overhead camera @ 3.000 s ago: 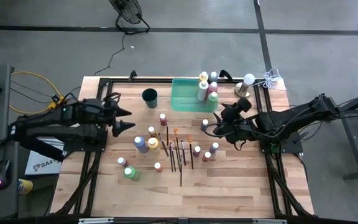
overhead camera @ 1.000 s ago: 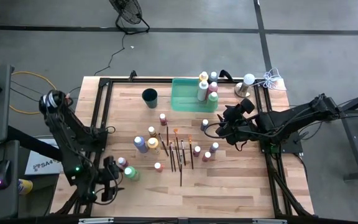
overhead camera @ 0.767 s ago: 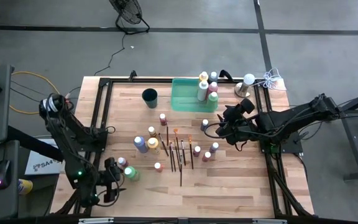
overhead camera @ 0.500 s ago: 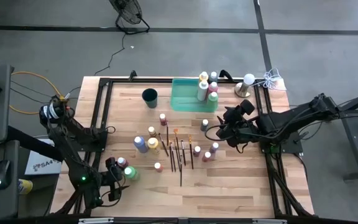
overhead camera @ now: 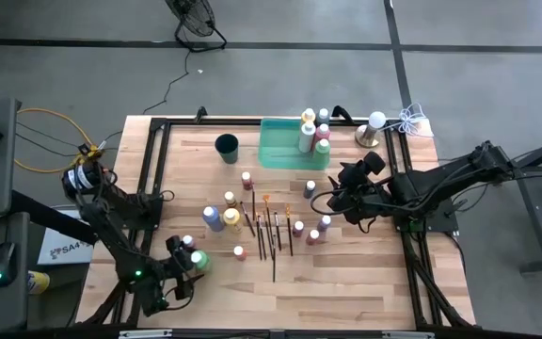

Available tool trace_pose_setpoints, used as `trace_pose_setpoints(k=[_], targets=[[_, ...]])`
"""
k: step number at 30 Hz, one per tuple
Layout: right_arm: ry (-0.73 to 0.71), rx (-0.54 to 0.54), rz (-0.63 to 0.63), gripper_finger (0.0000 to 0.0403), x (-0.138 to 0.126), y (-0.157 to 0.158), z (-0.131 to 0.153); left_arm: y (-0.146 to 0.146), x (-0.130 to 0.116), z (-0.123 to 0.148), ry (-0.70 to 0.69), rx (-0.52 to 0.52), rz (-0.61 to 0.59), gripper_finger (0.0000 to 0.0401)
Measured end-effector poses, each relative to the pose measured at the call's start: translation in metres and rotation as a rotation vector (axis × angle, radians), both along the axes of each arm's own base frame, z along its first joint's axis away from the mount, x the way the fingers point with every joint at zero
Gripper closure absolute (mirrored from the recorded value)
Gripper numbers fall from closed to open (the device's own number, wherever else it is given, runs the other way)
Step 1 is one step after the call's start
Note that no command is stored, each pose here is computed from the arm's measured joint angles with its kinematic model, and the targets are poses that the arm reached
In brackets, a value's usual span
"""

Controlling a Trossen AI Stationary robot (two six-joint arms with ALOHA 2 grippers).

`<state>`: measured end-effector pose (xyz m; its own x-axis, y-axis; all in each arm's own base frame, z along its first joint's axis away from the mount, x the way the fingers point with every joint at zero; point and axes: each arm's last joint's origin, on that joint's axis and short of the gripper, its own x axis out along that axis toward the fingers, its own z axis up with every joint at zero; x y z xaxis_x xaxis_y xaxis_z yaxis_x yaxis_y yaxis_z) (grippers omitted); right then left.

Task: Pick & Place Paint Supplies
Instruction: Put the large green paint bottle into the green bin

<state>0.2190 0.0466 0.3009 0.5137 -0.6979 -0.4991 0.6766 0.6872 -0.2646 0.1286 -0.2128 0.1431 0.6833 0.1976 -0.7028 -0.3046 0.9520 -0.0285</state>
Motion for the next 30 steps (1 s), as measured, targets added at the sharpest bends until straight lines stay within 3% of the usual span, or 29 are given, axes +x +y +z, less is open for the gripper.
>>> trace_pose_setpoints(k=[8, 26, 30], targets=[[0.000, 0.000, 0.000, 0.0168, 0.000, 0.000, 0.000, 0.003, 0.021, -0.003, 0.037, -0.015, -0.021, 0.0036], [0.001, 0.001, 0.000, 0.0168, 0.000, 0.000, 0.000, 0.003, 0.025, 0.001, -0.103, 0.048, 0.007, 0.0036], [0.001, 0.001, 0.001, 0.0168, 0.000, 0.000, 0.000, 0.004, 0.027, 0.002, -0.133, 0.065, 0.024, 0.0052]])
